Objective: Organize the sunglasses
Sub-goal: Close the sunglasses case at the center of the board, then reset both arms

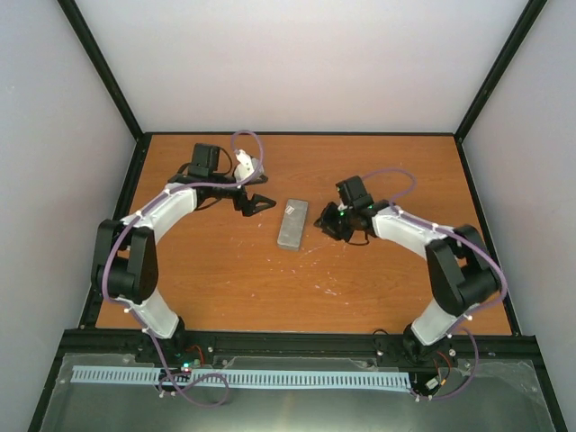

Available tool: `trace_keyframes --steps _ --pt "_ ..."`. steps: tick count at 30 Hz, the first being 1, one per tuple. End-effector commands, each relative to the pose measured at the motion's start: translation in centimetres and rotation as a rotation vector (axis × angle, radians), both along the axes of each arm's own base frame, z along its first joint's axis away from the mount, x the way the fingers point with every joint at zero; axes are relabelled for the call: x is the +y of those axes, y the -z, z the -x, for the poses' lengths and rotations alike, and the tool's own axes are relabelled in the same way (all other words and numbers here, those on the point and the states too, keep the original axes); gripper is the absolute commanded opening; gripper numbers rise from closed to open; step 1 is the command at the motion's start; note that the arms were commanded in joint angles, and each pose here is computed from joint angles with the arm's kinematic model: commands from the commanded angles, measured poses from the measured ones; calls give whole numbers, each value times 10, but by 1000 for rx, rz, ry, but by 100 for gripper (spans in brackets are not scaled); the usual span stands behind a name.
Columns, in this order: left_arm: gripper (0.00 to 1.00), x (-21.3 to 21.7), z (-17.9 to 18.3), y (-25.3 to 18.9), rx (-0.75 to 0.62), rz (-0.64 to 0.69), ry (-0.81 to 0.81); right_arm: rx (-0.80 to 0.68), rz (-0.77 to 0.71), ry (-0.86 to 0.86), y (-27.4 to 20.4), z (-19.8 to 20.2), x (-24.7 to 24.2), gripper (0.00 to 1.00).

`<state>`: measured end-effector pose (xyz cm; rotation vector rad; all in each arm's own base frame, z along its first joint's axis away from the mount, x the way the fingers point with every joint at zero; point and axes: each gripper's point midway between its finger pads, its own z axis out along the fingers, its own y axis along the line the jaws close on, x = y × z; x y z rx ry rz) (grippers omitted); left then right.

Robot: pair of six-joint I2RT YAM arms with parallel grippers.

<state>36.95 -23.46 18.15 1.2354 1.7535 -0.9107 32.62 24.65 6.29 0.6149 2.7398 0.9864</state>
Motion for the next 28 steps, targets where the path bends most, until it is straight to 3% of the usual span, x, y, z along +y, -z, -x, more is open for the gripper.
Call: trace_keyframes --steps 1,11,17,28 --pt "100 2 -2 -37 -52 47 -37 -105 274 -13 -42 2 -52 32" --pt "100 8 24 -52 37 90 -83 -75 535 97 -54 54 -135 44" --pt "100 11 33 -39 69 71 -92 -121 531 215 -65 70 -155 67" --pt "100 6 31 -31 120 104 -75 -172 475 336 -77 82 -168 71"
